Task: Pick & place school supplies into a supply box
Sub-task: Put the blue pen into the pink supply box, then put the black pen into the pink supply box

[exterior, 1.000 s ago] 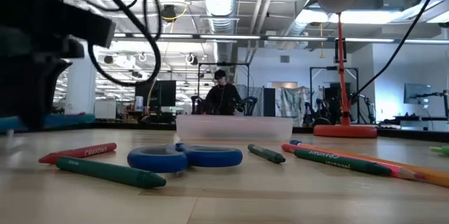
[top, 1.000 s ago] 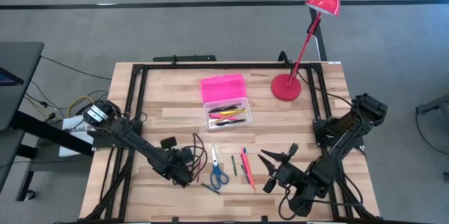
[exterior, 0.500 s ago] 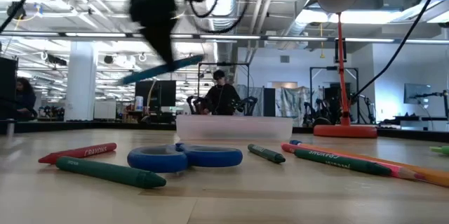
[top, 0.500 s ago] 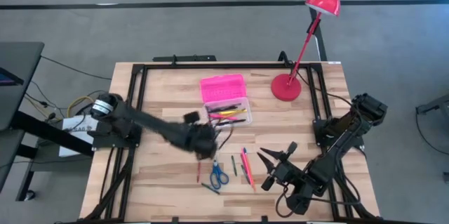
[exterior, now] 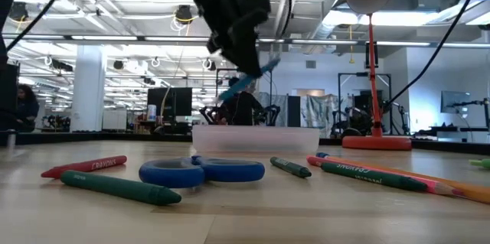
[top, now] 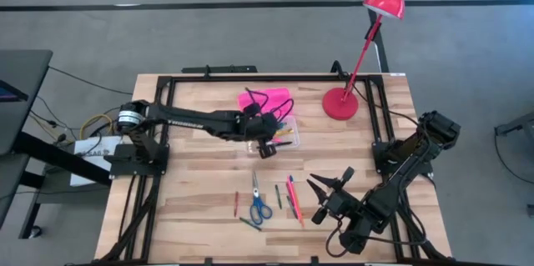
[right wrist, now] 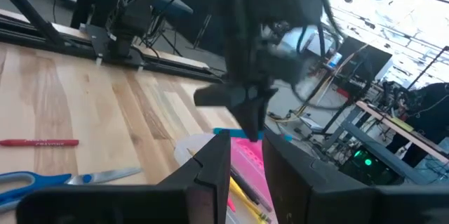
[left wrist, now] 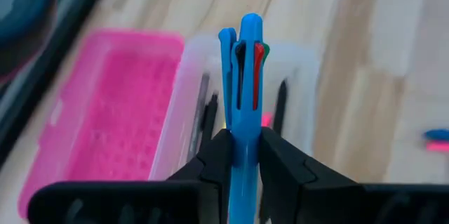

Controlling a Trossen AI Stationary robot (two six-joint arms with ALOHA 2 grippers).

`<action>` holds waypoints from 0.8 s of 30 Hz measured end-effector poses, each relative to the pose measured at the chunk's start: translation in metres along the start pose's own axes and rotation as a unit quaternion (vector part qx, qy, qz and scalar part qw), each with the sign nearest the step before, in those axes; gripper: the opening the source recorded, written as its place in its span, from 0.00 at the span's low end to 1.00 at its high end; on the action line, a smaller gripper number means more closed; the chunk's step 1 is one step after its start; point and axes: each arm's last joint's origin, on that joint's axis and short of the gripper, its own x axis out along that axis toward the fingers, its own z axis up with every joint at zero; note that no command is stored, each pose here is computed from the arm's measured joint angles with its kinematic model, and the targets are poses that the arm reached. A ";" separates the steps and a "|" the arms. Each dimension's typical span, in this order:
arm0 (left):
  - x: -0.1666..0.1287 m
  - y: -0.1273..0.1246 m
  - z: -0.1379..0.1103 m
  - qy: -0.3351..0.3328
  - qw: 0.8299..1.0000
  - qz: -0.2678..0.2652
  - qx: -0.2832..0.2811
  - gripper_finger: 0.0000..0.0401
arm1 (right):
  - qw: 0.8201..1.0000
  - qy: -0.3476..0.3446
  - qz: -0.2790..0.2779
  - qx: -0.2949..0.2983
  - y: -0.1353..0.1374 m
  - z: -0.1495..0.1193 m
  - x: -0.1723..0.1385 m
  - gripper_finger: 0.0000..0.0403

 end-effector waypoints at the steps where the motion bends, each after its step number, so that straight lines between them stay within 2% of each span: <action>1: 0.007 0.002 -0.002 0.013 1.000 0.001 0.000 0.12 | 1.000 0.000 0.000 0.001 0.000 0.000 0.000 0.19; 7: 0.041 0.006 -0.013 0.053 0.999 0.014 -0.001 0.12 | 1.000 0.000 0.001 0.003 0.000 0.000 0.000 0.19; 14: 0.049 0.008 -0.018 0.069 0.997 0.018 0.001 0.13 | 1.000 0.001 0.002 0.006 0.000 0.000 -0.001 0.19; 24: 0.049 0.008 -0.017 0.062 0.998 0.031 0.009 0.31 | 1.000 0.013 0.019 0.012 0.000 -0.003 0.000 0.19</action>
